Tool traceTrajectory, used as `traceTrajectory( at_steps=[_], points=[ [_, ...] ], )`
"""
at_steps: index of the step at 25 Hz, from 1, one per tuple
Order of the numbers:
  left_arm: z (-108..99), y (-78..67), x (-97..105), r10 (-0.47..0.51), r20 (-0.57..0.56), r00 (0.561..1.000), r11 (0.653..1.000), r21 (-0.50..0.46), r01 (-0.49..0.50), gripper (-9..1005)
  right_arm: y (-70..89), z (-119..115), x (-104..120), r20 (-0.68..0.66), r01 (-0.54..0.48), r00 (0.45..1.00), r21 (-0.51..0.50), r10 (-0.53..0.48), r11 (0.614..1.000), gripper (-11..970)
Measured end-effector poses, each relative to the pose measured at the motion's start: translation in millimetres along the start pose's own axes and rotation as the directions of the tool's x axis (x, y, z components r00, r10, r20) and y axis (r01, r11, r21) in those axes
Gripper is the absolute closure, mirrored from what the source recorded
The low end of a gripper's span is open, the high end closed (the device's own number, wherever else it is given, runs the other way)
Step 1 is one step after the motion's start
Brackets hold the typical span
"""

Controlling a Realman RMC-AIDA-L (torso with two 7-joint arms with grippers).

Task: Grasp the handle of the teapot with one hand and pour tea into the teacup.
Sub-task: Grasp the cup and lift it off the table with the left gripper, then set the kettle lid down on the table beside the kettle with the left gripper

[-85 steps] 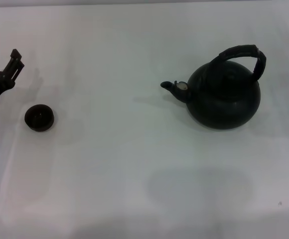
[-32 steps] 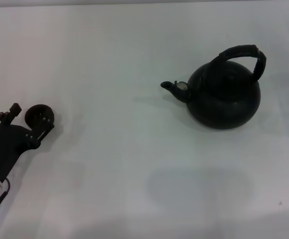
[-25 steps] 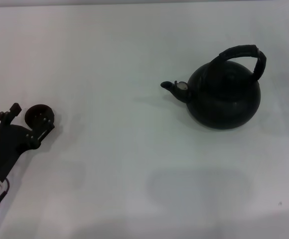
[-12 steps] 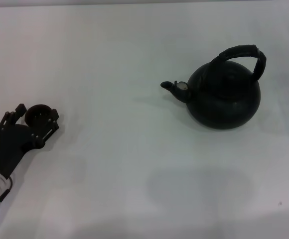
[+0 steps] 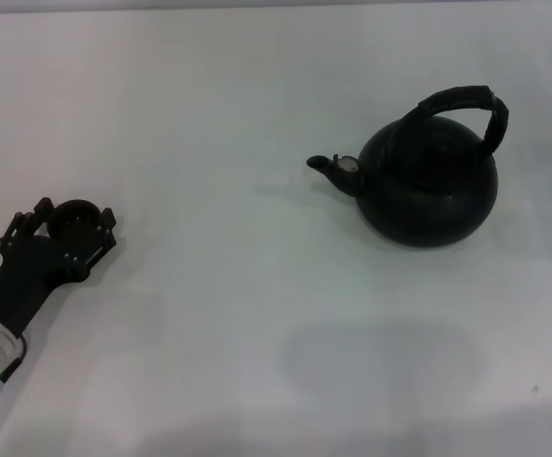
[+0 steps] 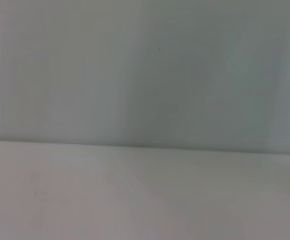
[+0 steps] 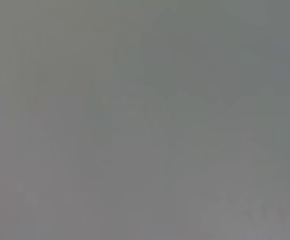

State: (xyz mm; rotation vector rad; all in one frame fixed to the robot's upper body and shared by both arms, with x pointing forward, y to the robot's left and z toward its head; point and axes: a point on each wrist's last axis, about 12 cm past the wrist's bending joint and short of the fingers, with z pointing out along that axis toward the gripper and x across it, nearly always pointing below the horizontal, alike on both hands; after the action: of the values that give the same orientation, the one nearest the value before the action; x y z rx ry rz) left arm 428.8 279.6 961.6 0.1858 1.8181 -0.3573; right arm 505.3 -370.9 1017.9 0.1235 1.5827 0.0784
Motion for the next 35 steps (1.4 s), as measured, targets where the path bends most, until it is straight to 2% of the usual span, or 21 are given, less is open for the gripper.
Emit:
traceTrajectory(
  at_steps=[11, 23, 29, 33, 35],
  points=[
    [4.6, 0.1, -1.0, 0.007, -0.013, 1.0, 1.0, 0.01, -0.007, 122, -0.2, -0.6, -0.2, 0.004, -0.019, 1.0, 0.001, 0.019, 1.0, 130],
    [5.0, 0.2, -1.4, 0.01, -0.012, 1.0, 1.0, 0.011, -0.009, 184, -3.0, -2.4, -0.2, 0.005, -0.025, 1.0, 0.013, 0.025, 1.0, 130],
    [6.2, -0.7, -2.8, 0.01, -0.003, 1.0, 1.0, 0.017, -0.01, 293, -2.4, -1.5, -0.6, 0.007, -0.025, 1.0, 0.012, 0.025, 1.0, 130],
    [11.6, -4.2, -7.4, 0.009, 0.019, 1.0, 0.999, 0.035, -0.01, 293, -2.0, -0.7, -1.0, 0.008, -0.026, 1.0, 0.01, 0.025, 1.0, 131],
    [18.8, -10.7, -12.4, 0.015, 0.038, 0.999, 0.997, 0.075, -0.018, 293, -1.6, -0.1, -1.2, 0.009, -0.026, 1.0, 0.009, 0.025, 1.0, 130]
  ],
)
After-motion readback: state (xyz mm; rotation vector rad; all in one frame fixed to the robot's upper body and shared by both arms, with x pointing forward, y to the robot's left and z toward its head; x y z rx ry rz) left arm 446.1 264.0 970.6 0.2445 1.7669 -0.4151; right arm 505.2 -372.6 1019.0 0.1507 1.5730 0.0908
